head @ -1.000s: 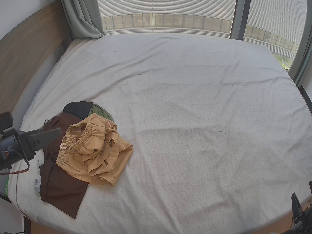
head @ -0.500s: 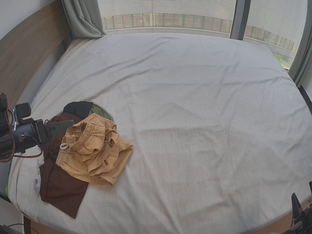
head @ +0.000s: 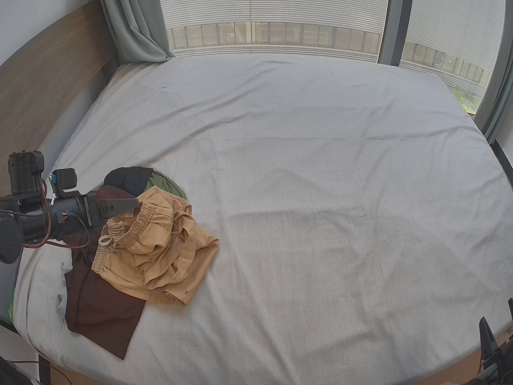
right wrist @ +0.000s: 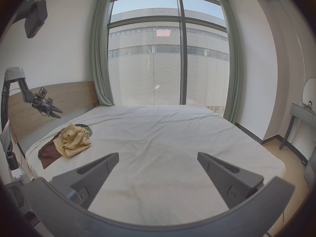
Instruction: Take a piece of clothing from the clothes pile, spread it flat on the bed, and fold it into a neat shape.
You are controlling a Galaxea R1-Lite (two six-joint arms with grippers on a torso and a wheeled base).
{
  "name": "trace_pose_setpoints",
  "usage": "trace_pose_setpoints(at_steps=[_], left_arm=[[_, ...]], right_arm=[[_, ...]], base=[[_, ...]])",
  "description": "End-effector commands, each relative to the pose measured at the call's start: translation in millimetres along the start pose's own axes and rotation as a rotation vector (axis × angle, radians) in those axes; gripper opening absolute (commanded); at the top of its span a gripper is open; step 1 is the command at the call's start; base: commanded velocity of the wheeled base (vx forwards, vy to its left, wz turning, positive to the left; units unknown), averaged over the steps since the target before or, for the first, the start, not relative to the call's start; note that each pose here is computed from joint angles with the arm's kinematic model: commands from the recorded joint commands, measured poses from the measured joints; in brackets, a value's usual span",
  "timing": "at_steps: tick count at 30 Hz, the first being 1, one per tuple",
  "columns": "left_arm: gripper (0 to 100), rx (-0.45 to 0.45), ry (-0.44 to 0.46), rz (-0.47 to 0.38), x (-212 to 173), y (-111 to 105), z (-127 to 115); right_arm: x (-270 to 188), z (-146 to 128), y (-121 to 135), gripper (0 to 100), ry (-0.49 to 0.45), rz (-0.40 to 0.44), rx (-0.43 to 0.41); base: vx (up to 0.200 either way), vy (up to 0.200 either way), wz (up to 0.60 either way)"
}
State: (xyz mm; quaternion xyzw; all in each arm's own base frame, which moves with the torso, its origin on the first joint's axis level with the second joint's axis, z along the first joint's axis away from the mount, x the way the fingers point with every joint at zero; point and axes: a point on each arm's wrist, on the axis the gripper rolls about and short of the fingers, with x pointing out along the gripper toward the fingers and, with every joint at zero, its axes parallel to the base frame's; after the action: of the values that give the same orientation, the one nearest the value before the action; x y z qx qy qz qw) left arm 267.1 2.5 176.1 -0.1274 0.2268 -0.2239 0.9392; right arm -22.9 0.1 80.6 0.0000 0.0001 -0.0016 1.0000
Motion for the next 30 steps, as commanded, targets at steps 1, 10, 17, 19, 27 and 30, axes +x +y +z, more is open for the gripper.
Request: trace_pose_setpoints(at_steps=[1,10,17,19,27,30], left_arm=[[100,-0.016,0.030,0.002,16,10,-1],[100,-0.026,0.074,-0.012,44,25,-4],[100,-0.002,0.083,-0.046,66,31,-3],[100,-0.001,0.084,-0.049,69,32,-2],[100,-0.002,0.125,-0.073,89,31,-12],[100,0.005,0.119,-0.079,92,31,-12]], right_arm=[[0,-5,0,100,0.000,0.000,0.000],[0,-5,0,100,0.000,0.002,0.000],[0,-5,0,100,0.000,0.000,0.002],[0,-5,0,100,0.000,0.002,0.002],[0,-5,0,100,0.000,0.002,0.002],[0,-5,0,100,0.000,0.002,0.003]], base=[[0.000,0.000,0.00],[0.000,0.000,0.00],[0.000,0.000,0.00],[0.000,0.000,0.00],[0.000,0.000,0.00],[0.000,0.000,0.00]])
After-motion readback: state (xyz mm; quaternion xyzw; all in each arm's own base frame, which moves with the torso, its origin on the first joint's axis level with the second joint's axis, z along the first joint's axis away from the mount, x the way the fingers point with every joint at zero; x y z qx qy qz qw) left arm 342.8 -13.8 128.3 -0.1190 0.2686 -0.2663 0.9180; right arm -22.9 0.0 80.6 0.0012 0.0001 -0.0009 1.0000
